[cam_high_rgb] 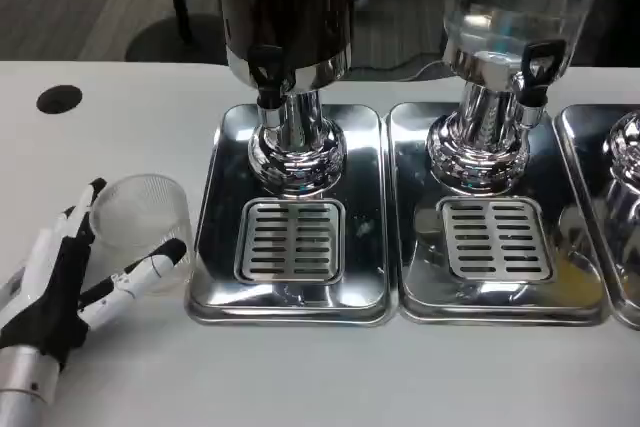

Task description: Grasp the cup under the faucet to collect the drink, then remove the cup.

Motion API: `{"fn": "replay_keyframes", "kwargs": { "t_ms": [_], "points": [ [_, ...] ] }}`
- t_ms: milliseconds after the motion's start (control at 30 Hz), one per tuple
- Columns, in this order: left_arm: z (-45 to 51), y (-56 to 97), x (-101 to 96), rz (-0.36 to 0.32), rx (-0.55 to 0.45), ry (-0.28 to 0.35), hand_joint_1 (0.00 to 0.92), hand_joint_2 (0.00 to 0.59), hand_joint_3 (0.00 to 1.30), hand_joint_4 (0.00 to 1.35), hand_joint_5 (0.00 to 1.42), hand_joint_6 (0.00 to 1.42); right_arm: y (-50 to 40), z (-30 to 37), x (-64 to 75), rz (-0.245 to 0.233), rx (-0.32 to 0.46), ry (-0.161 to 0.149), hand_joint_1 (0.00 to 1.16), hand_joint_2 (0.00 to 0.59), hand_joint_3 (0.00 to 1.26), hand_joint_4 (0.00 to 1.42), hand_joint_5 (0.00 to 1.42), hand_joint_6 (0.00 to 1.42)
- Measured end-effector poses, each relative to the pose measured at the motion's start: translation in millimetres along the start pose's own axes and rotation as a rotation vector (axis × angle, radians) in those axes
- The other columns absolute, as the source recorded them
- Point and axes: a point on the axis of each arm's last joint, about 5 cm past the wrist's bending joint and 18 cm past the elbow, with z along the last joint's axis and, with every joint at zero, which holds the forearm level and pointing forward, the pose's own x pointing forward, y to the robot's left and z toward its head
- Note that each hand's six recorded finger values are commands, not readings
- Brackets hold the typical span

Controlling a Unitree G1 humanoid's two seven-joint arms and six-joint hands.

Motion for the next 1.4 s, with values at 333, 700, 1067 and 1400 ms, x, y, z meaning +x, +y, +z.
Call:
{"fn": "replay_keyframes", "kwargs": {
  "t_ms": [333,700,1067,1400],
  "points": [
    [-0.1,-0.2,-0.1,0.009,0.000,0.001,0.179,0.132,0.00,0.00,0.00,0.00,-1.1,-0.3,-0.6,-0.007,0.001,-0.004,0.70,0.569,0.40,0.31,0.25,0.18],
    [-0.5,-0.5,-1.0,0.018,0.001,0.002,0.165,0.168,0.11,0.14,0.04,0.00,-1.3,-0.6,-0.9,-0.008,0.001,-0.005,0.71,0.569,0.40,0.31,0.25,0.18],
    [-1.3,-1.0,-3.4,0.028,0.001,0.002,0.148,0.179,0.21,0.30,0.15,0.00,-1.9,-1.1,-1.2,-0.012,0.002,-0.007,0.71,0.569,0.40,0.32,0.25,0.18],
    [-3.9,-1.7,-7.6,0.046,-0.005,0.006,0.111,0.235,0.26,0.40,0.23,0.00,-1.2,-2.6,-2.6,-0.008,0.004,-0.002,0.71,0.569,0.40,0.32,0.25,0.18]
  ]
}}
